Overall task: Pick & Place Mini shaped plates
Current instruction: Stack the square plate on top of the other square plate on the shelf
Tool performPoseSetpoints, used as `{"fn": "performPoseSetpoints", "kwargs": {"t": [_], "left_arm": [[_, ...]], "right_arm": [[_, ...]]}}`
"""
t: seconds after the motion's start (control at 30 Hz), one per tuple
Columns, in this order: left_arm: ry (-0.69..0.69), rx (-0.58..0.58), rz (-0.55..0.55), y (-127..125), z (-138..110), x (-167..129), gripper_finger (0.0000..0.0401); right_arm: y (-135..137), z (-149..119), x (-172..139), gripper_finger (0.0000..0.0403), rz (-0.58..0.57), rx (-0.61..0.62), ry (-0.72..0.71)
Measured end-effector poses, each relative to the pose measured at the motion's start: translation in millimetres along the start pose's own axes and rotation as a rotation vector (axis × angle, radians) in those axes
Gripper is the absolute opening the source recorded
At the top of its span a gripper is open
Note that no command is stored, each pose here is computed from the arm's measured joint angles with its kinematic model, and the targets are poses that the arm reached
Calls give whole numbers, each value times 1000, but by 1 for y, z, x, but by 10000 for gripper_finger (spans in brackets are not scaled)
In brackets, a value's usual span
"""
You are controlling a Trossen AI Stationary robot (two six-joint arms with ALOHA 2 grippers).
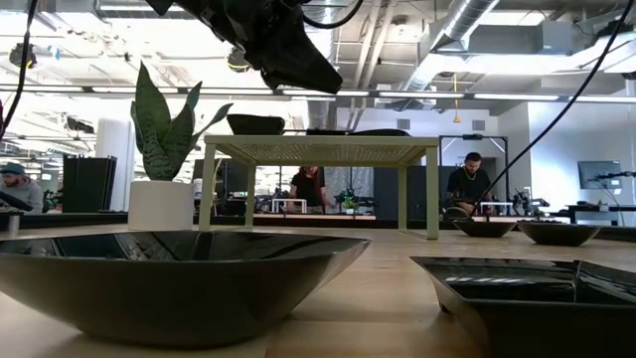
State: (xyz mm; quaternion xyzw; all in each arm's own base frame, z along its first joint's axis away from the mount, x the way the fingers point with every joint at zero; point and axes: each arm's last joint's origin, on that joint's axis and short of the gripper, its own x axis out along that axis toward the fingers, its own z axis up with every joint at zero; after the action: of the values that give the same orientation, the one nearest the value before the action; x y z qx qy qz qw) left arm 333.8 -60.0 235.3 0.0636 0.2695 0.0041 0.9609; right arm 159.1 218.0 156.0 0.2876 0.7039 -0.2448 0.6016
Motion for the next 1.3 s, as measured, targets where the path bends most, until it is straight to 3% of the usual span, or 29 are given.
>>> {"fn": "performPoseSetpoints", "kwargs": {"t": [0.27,0.37,0.5,0.73,0.93,1.3], "left_arm": [[-12,-3,0,0,1,0,92],[-12,-3,0,0,1,0,92],[-12,-3,0,0,1,0,92],[-13,-3,0,0,1,0,92],[-15,-3,0,0,2,0,92],[-16,-3,1,0,2,0,92]], "right_arm": [[11,-6,-18,82,40,-18,-72],[12,-10,-17,82,55,-20,-78],[6,-14,-11,82,28,67,-69],[11,-19,-7,82,107,58,-55],[3,-19,-6,82,29,62,-75],[7,-19,-6,82,67,75,-89]]}}
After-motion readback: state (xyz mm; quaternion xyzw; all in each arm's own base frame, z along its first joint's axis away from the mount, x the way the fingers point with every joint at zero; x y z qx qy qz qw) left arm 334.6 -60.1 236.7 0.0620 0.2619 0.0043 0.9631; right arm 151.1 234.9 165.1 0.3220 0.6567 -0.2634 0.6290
